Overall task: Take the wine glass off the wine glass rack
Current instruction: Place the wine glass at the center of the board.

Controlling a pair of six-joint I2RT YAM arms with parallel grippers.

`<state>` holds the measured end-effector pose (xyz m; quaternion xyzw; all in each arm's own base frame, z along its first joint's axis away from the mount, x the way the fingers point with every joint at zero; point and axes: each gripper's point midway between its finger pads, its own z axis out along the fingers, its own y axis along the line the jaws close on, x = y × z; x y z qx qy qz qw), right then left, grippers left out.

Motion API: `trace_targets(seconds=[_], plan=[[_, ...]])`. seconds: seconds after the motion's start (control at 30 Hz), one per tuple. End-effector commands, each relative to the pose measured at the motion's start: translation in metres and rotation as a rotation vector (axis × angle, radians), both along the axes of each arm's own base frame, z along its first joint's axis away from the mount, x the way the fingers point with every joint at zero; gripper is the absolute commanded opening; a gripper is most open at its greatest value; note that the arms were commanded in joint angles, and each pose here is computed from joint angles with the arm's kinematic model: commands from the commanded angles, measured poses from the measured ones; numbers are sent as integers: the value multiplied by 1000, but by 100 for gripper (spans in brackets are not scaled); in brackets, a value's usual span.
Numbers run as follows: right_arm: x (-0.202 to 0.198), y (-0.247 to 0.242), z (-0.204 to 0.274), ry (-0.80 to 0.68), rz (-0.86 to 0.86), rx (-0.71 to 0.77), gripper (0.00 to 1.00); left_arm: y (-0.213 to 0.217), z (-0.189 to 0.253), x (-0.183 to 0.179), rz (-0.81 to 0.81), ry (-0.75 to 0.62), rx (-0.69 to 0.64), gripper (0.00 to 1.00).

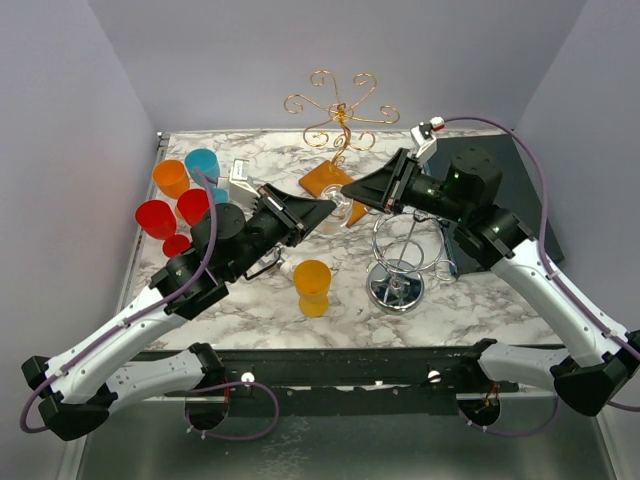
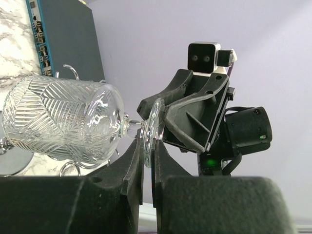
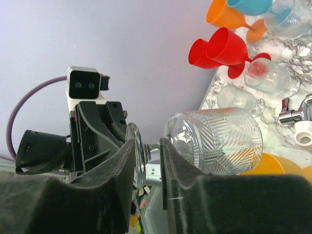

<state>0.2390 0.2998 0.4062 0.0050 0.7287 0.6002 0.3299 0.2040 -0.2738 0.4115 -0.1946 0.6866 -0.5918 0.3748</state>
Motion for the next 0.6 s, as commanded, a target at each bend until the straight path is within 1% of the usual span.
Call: trace_targets(seconds=[0.0,0.1,0.17,0.3,0.37,0.47,0.57], plan=[[13,-1,21,-79,-62,30,33,11,57,-13,-9,-88,-172,0],[16,-2,25,-91,-74,32,43,13,59,-12,2,-83,-181,0],[19,-5,28,-104,-95,28,52,15,61,-11,9,-86,-186,0],[26,-20,39,-147,-135,31,73,18,69,-9,27,-93,-199,0],[29,-27,47,-172,-147,46,81,19,76,-9,34,-97,-215,0],[34,-41,56,-195,-148,78,90,21,92,-8,41,-106,-245,0],[37,-53,61,-208,-108,147,94,23,114,-10,40,-130,-274,0]])
